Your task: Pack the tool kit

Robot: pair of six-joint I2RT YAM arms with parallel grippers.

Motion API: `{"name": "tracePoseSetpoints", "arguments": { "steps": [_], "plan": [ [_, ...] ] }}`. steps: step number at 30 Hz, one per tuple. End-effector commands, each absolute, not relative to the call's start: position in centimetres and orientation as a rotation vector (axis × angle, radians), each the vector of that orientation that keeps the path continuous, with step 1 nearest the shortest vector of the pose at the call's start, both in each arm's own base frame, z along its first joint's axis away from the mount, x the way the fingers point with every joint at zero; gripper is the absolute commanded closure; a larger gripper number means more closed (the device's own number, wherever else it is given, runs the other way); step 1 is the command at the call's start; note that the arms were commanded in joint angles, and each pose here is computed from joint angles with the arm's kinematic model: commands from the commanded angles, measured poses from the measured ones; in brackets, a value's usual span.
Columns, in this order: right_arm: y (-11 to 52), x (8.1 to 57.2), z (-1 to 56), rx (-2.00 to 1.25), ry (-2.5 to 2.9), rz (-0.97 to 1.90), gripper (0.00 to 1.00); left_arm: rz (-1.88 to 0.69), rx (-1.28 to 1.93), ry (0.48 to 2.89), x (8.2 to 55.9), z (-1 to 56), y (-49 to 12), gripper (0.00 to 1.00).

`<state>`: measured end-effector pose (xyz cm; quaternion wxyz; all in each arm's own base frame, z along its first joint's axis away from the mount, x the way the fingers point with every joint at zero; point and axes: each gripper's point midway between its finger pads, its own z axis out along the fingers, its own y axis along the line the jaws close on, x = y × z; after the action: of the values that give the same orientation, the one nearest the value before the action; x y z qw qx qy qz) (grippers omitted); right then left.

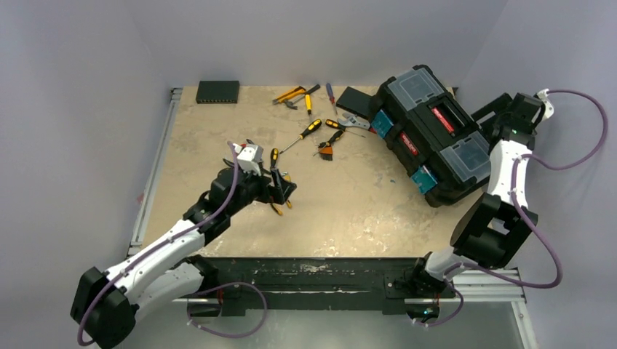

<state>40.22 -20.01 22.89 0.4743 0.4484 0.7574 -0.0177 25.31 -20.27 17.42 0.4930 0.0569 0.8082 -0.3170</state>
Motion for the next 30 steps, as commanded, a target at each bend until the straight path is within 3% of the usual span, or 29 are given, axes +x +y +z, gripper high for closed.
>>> {"name": "tracePoseSetpoints", "arguments": {
  "steps": [1, 7, 15, 19, 25, 30],
  "plan": [
    [-15.0, 33.8, 12.3, 1.356, 2.222, 0.153, 0.13, -0.875, 0.139, 1.832, 27.2, 22.1, -24.2, 0.01],
    [-9.6, 31.2, 9.3, 1.293, 2.277, 0.338, 0.16, -0.994, 0.224, 1.845, 27.7, 23.1, -30.5, 0.01],
    [-7.3, 28.4, 12.9, 1.137, 2.258, 0.272, 0.15, -1.123, 0.278, 1.832, 27.9, 24.2, -36.4, 0.01],
    [-5.1, 28.9, 14.2, 1.031, 2.236, 0.371, 0.15, -1.160, 0.289, 1.834, 27.8, 24.1, -38.5, 0.01],
    [-4.4, 30.4, 19.8, 0.819, 2.130, 0.183, 0.10, -1.238, 0.270, 1.889, 28.0, 23.3, -40.9, 0.01],
    [-4.0, 33.0, 22.3, 0.609, 2.129, 0.211, 0.07, -1.314, 0.258, 1.924, 28.4, 22.9, -43.0, 0.00]
  ]
}}
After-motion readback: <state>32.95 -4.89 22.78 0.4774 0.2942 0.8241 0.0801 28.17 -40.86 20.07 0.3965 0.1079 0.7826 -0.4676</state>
